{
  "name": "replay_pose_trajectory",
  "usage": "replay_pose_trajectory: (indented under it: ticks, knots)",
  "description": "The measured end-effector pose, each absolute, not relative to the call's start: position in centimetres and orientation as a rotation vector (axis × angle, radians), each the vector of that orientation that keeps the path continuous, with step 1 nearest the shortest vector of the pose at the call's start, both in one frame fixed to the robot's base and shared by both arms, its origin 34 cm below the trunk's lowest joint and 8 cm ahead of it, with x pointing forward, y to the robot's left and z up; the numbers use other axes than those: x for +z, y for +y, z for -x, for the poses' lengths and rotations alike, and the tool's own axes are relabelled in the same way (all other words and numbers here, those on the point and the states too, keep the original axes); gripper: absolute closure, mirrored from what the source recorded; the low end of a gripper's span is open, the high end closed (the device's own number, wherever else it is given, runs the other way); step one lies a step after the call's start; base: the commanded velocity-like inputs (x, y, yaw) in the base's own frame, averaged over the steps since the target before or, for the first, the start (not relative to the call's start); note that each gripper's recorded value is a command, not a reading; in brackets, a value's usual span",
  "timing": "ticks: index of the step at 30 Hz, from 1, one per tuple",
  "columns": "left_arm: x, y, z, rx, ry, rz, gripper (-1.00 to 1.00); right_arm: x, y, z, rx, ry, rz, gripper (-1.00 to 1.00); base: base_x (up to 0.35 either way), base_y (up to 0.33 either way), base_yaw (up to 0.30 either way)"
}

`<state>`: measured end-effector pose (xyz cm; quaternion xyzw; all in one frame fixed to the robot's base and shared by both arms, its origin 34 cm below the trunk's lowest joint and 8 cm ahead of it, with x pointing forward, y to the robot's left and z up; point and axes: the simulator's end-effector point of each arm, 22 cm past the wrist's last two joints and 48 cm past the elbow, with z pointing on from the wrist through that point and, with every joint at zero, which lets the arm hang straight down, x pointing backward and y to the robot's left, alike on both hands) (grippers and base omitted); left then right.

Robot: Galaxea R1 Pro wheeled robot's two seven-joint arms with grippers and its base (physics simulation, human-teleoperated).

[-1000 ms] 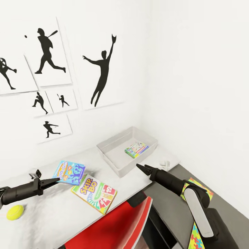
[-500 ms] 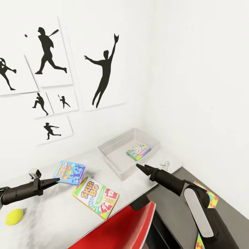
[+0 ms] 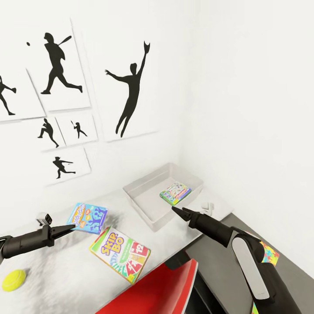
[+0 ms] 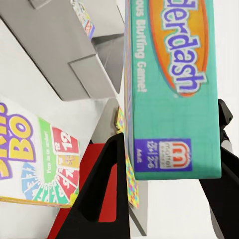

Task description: Put all the toys in the child's room - the three board games (two on the bed and one on the table), the two jigsaw puzzles on the table, and the tennis ball on the table - inside the toy box on the table in the child's room.

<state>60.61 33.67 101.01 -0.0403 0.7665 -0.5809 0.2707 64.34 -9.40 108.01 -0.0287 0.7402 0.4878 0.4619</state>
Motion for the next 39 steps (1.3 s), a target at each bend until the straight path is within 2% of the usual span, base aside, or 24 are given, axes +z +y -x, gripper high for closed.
replay_pose_trajectory:
  ticks: [15,24,39]
  knots:
    - [101.0,33.7,-60.6,-1.565,2.065,0.109,1.0,108.0,-9.4,-64.3,1.201,1.82,0.07,-1.0,0.026,0.0,0.0]
    - [100.9,37.1,-59.4,-1.511,2.031,0.153,1.0,107.2,-10.1,-65.0,1.181,1.84,0.029,-1.0,0.0,0.0,0.0]
    - [99.5,39.2,-57.1,-1.489,2.014,0.247,1.0,107.3,-11.9,-65.5,1.16,1.828,-0.003,-1.0,0.0,0.0,0.0]
